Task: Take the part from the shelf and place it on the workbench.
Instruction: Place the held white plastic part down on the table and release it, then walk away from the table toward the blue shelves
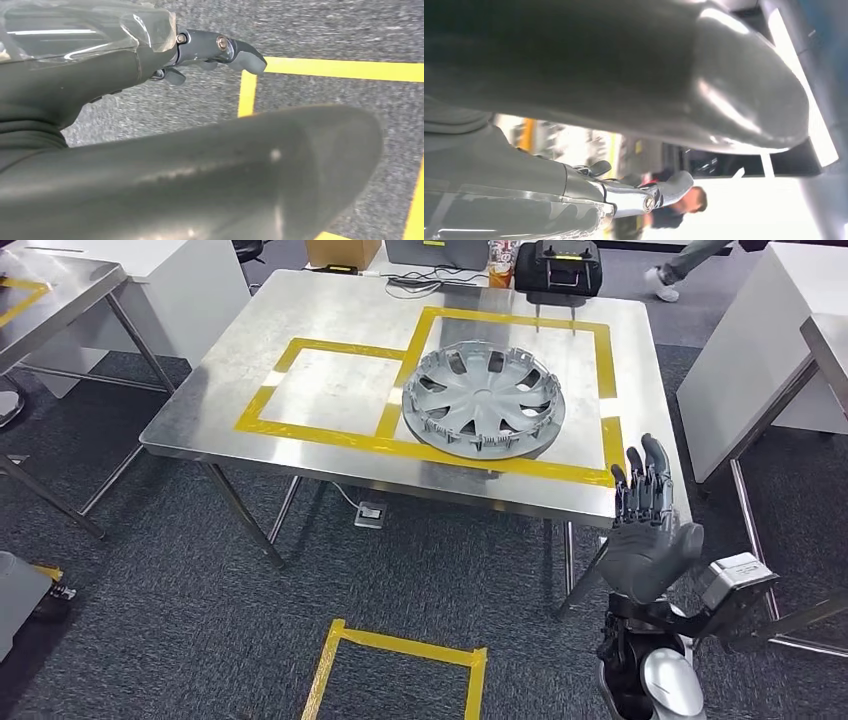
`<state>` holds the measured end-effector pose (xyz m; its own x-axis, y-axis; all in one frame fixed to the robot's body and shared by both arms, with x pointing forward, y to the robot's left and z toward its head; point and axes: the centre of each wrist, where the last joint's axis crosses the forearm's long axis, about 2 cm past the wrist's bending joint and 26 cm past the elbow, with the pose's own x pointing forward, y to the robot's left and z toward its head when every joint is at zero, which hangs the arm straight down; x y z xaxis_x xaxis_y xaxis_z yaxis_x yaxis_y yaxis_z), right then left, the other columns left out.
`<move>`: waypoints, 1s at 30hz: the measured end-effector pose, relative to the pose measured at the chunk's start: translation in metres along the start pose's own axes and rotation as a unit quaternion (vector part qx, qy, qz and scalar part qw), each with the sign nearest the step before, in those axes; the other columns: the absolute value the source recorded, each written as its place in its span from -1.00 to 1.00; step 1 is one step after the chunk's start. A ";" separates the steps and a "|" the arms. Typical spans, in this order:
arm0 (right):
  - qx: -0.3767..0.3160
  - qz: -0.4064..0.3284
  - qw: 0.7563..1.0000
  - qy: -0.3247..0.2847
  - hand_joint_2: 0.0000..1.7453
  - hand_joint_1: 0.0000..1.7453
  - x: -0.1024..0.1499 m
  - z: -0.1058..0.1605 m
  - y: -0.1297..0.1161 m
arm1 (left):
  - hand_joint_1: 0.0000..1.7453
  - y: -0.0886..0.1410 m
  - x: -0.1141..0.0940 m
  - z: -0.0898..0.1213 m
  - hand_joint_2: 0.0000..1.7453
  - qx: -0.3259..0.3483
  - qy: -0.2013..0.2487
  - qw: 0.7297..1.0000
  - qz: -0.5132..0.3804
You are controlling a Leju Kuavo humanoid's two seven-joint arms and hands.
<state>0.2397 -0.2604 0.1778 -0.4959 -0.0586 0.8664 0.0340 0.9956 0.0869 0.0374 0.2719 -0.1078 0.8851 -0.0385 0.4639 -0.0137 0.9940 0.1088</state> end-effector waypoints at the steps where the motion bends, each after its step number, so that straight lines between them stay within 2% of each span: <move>1: -0.009 0.004 1.000 0.009 -1.00 -1.00 -0.001 0.003 -0.002 | -1.00 0.000 0.000 0.000 -1.00 0.000 0.000 1.000 -0.001; 14: -0.062 0.027 0.996 0.052 -1.00 -1.00 -0.002 0.016 -0.015 | -1.00 0.004 0.006 -0.003 -1.00 0.003 -0.003 1.000 -0.007; 25: -0.151 0.075 0.965 0.201 -1.00 -1.00 -0.034 0.048 -0.051 | -1.00 0.006 0.008 -0.004 -1.00 -0.006 0.008 1.000 -0.008; 30: -0.166 0.081 0.953 0.241 -1.00 -1.00 -0.044 0.056 -0.058 | -1.00 0.008 0.007 -0.004 -1.00 -0.006 0.011 1.000 -0.012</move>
<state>0.2108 -0.3119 0.1065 -0.0081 -0.0129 0.9999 0.3877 0.9216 0.0150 0.0453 0.2797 -0.1074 0.8950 -0.0605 0.4420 0.0136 0.9940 0.1086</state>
